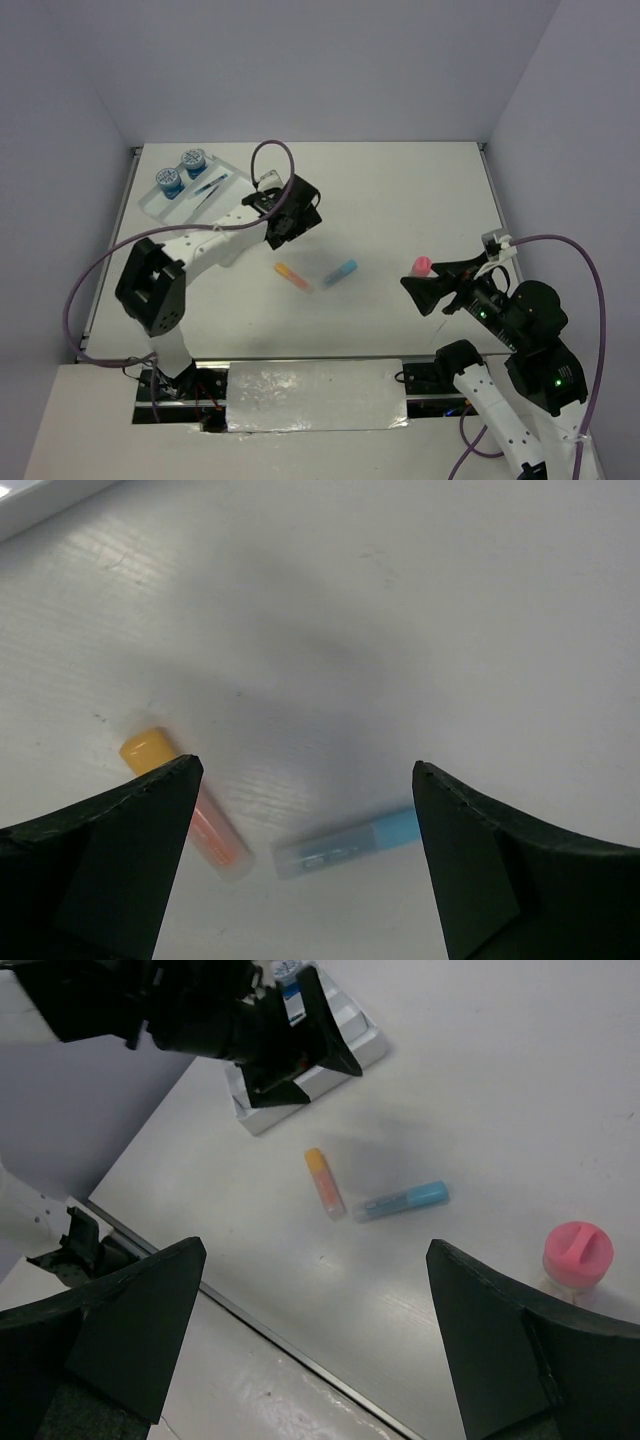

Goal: Sort the stationery into containers
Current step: Pick up the stationery from the center of the board.

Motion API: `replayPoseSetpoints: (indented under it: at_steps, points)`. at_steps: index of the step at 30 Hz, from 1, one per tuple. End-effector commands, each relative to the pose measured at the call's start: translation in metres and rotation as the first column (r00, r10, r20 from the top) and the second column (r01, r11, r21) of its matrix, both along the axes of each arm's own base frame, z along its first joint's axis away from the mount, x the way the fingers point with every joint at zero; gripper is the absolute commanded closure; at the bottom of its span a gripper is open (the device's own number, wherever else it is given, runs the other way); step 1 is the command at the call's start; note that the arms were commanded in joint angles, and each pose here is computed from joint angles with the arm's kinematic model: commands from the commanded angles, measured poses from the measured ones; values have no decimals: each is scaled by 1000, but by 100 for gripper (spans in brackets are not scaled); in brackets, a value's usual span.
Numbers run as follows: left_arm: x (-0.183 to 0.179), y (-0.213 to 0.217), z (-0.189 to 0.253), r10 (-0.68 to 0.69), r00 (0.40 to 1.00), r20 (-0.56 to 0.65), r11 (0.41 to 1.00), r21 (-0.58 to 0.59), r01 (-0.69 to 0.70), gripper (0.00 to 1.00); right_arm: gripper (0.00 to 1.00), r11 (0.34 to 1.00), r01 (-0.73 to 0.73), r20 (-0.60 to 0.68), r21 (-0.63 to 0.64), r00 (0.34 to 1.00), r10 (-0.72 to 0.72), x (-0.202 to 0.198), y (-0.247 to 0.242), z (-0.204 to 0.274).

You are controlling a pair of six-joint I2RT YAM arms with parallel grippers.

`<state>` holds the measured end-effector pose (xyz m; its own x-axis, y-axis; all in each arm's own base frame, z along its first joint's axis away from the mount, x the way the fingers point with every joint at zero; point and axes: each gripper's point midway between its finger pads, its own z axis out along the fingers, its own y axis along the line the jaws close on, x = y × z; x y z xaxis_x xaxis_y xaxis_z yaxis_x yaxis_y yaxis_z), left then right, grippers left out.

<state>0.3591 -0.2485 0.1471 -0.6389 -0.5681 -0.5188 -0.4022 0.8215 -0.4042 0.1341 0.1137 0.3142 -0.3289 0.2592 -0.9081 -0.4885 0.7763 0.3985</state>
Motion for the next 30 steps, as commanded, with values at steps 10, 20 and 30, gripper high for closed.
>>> replayPoseSetpoints:
  at_steps: [10, 20, 30]
  points:
    - [-61, 15, -74, 231, 956, -183, 956, 225, -188, 10, 0, 1000, 22, 18, -8, 1000, -22, -4, -6, -2]
    - [-73, 14, -120, 222, 942, -251, 958, 235, -163, 17, 0, 1000, 13, 6, -13, 1000, -13, 1, -3, -5]
    - [-68, 13, -143, 95, 966, -242, 985, 162, -56, 80, 0, 1000, 2, 11, 0, 1000, -2, -1, -1, 0]
